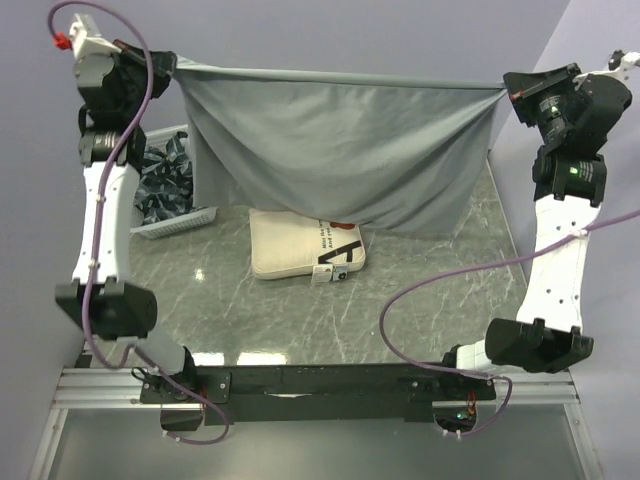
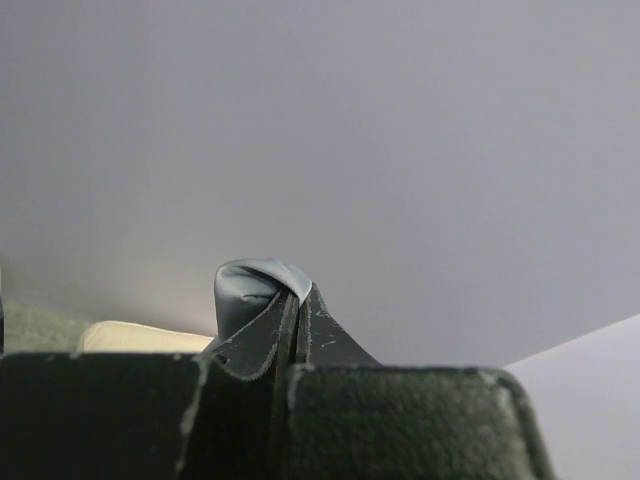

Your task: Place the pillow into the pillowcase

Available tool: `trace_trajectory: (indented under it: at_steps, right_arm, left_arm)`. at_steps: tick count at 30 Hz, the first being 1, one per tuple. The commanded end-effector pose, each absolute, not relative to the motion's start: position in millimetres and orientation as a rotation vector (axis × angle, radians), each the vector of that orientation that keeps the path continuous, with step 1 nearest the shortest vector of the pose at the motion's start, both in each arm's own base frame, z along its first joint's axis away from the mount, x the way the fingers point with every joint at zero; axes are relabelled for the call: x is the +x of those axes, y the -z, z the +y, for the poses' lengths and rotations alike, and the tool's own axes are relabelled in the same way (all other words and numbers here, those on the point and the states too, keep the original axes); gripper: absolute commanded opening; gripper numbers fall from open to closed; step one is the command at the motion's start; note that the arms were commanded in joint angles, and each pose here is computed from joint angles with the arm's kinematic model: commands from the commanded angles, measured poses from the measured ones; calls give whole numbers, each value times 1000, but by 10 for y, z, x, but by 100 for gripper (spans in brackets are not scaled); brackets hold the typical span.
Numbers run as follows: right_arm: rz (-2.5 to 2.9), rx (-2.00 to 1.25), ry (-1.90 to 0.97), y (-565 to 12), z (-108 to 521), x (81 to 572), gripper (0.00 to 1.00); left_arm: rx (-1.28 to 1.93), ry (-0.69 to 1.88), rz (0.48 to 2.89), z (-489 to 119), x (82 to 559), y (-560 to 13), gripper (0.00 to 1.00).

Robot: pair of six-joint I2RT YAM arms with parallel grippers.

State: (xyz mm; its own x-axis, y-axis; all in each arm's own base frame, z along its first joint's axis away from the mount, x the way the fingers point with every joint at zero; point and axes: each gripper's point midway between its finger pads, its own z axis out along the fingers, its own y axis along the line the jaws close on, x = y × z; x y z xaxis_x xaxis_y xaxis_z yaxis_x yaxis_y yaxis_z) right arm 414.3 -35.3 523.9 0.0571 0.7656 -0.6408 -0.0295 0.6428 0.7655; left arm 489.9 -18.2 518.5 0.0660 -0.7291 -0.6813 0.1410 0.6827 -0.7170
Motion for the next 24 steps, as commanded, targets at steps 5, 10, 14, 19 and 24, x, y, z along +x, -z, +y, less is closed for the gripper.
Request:
trace_trajectory:
  at_steps: [5, 10, 14, 19, 24]
  right_arm:
    - [1308, 612, -776, -5281, -303, 4048, 0]
    - [1310, 577, -857, -4954, -1, 3617, 0]
    - [1433, 531, -932, -4101, 601, 3287, 0]
    - [1709, 254, -1172, -2992, 2098, 2530, 0]
    - [2003, 71, -1141, -1832, 2762, 1946, 1]
  left_arm:
    - [-499, 729, 1167, 313, 4906, -5970, 1]
    - [-663, 707, 1183, 842, 4693, -5657, 1]
    - [-920, 598, 1232, 1373, 4405, -4936, 1]
    - [-1215, 427, 1225, 2108, 3842, -3973, 1]
    - [-1247, 398, 1237, 2042, 3736, -3695, 28]
